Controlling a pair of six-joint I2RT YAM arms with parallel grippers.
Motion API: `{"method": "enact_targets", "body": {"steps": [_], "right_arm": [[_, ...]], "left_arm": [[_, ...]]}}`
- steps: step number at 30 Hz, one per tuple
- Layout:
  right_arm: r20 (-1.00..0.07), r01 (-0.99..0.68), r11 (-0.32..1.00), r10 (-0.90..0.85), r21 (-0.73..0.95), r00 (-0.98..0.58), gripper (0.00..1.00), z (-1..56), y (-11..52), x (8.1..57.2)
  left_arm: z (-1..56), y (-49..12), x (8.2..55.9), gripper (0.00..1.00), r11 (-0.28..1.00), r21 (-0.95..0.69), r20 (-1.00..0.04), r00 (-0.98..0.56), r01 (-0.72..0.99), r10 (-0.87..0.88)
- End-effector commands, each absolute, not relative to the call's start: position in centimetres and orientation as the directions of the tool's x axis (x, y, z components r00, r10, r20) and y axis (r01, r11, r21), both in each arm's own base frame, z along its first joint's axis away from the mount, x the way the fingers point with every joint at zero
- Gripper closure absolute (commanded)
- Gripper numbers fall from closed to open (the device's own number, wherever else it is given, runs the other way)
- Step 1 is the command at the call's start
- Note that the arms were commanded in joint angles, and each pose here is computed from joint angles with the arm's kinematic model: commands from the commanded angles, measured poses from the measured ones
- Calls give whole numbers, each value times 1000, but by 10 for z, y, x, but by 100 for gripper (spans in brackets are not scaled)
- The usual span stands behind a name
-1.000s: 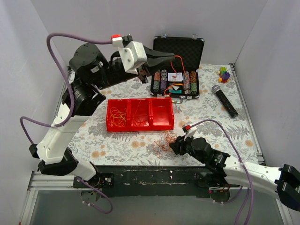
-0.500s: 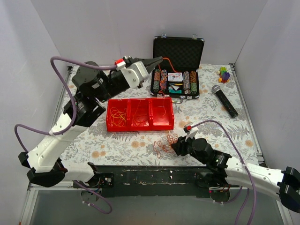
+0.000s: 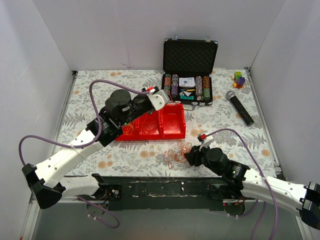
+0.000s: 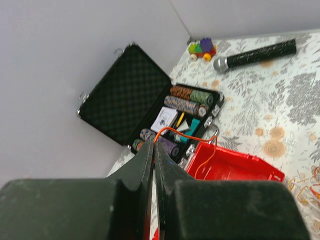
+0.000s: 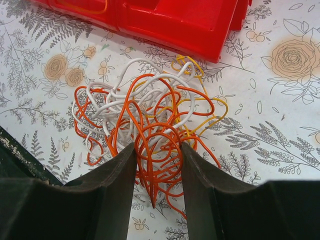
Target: Untangle the cables
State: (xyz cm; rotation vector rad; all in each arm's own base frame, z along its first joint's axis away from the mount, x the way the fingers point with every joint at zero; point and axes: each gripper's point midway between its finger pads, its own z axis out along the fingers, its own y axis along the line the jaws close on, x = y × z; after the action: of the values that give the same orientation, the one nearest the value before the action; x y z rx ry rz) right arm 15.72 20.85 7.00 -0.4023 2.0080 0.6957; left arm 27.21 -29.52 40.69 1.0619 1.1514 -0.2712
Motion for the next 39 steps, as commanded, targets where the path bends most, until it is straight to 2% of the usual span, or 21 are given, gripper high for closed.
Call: {"method": "enact_targets", "body": {"steps": [1, 10, 19, 23, 31, 39], "right_arm": [[-876, -529, 785, 33, 321, -482, 53, 88, 211, 163], [-873, -522, 788, 42, 328, -485, 53, 89, 210, 162], [-868, -514, 787, 53, 340, -494, 54, 86, 209, 161], [-866, -512, 788, 53, 342, -497, 54, 85, 209, 161], [-866, -512, 785, 60, 349, -497, 55, 85, 209, 161], [-864, -501, 786, 83, 364, -497, 55, 87, 206, 160]], "left_arm": [[409, -270, 284, 100, 588, 547, -835, 441, 596, 329], [375, -242, 328, 100, 646, 573, -817, 407, 504, 408], [429, -247, 341, 100, 677, 576, -799, 492, 459, 346], [425, -244, 347, 100, 669, 615, -769, 505, 417, 393], [348, -243, 350, 100, 612, 624, -781, 413, 485, 469], [281, -247, 341, 100, 570, 563, -818, 304, 599, 489]]}}
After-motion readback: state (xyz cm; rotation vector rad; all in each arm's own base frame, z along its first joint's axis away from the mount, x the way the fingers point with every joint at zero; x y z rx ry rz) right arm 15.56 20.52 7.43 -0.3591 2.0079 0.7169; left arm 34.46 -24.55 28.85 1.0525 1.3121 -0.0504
